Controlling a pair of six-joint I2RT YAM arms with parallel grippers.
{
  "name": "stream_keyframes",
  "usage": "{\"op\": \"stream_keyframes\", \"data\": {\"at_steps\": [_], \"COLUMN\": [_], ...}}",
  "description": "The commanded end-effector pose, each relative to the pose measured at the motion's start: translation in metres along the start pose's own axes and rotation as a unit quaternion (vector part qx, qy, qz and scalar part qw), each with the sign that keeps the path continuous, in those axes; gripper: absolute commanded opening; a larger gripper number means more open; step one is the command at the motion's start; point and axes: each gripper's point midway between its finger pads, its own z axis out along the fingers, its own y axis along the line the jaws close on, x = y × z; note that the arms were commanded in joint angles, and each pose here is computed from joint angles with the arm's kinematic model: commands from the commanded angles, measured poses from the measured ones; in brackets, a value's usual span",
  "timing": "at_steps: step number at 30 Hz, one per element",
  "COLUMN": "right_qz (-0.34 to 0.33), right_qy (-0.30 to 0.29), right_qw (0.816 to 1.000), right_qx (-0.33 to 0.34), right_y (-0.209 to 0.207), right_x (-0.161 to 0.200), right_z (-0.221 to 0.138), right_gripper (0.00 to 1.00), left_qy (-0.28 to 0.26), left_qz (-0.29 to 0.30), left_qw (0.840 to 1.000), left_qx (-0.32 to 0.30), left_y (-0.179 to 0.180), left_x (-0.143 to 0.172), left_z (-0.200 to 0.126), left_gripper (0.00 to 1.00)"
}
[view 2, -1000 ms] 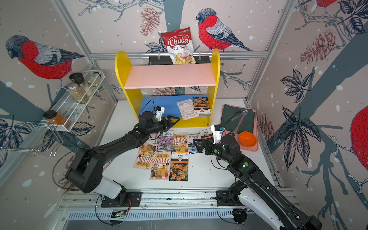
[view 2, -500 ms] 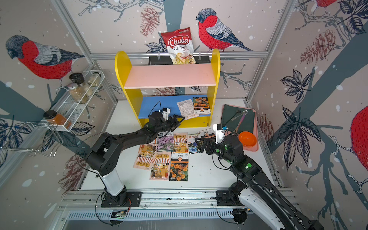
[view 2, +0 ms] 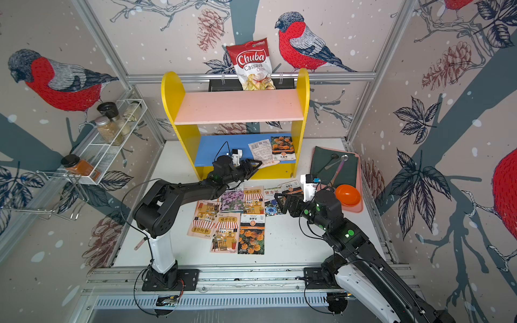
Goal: Take the seed bag off the shelf
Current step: Pick up the seed packet from the shelf.
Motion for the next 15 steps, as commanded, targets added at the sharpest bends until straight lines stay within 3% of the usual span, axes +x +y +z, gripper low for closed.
{"op": "stream_keyframes", "data": {"at_steps": [1,15], "right_qz": [0.000,0.000], "right_qy": [-0.001,-0.004], "right_qw": [1.000,1.000], "right_qx": [0.004,0.007], "right_y": [-0.0017,-0.0030], "right_x": [-0.0002,-0.0005], "right_z": [-0.0003,-0.0032], "right_gripper": [1.00,1.00], "left_qy": [-0.005,-0.001], "left_qz": [0.010,0.000], "left_qw": [1.000,1.000], "left_qx": [0.029,0.021], "left_y": [-0.0167,-0.0071], "left_x": [-0.0037,-0.0014], "left_z": [0.0043,0.0135], "left_gripper": [0.53,0.29]}}
